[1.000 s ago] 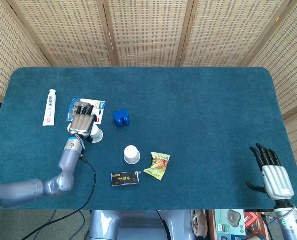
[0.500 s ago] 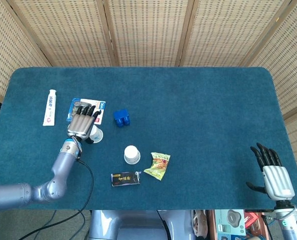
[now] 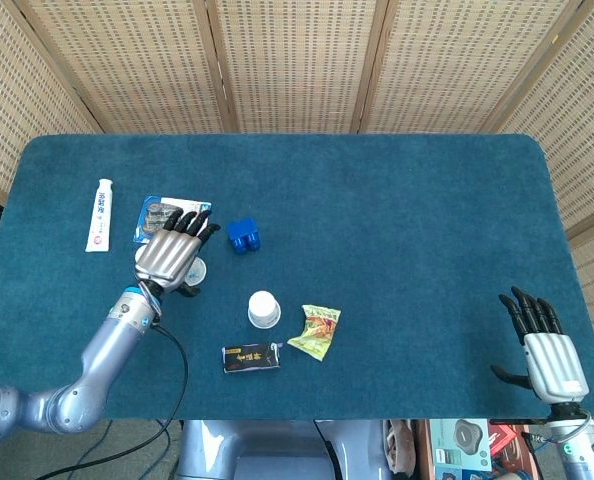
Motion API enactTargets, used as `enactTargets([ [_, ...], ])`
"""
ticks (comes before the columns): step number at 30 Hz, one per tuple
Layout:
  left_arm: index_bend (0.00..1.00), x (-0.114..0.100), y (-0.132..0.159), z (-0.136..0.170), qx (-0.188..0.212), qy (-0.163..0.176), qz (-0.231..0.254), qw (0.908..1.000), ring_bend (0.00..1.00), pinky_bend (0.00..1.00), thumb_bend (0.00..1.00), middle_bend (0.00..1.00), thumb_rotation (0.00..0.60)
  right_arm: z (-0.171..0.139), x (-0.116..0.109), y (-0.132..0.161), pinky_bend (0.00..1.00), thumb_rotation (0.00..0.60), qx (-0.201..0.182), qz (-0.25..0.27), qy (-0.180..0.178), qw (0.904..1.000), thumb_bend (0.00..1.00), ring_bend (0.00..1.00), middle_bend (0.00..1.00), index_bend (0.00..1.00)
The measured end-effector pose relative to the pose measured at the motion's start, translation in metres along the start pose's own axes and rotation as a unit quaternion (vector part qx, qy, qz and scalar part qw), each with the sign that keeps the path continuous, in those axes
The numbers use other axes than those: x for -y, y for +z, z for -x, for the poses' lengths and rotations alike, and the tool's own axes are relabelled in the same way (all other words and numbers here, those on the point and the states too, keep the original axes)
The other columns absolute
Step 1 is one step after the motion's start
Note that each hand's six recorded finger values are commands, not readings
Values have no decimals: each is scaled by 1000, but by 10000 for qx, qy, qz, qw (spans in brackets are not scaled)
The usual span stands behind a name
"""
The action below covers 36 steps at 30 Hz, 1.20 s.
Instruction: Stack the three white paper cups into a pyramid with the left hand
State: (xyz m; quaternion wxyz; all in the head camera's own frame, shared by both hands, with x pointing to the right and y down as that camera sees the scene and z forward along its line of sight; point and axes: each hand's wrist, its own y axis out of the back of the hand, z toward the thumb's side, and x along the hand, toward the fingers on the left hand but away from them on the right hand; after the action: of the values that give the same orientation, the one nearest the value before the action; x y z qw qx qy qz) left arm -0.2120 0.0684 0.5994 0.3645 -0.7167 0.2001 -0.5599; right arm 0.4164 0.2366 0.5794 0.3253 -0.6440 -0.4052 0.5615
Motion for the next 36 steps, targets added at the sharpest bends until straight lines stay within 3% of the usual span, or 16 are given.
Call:
enactTargets([
  [14, 121, 36, 74, -22, 495, -304, -323, 9978, 0, 0, 163, 0, 600, 0, -4, -4, 0, 600, 25, 81, -37, 10000, 0, 0, 0, 0],
  [36, 231, 70, 97, -42, 361, -736, -644, 9946, 0, 0, 163, 0, 600, 0, -8, -10, 0, 600, 93, 170, -79, 9998, 0, 0, 0, 0],
])
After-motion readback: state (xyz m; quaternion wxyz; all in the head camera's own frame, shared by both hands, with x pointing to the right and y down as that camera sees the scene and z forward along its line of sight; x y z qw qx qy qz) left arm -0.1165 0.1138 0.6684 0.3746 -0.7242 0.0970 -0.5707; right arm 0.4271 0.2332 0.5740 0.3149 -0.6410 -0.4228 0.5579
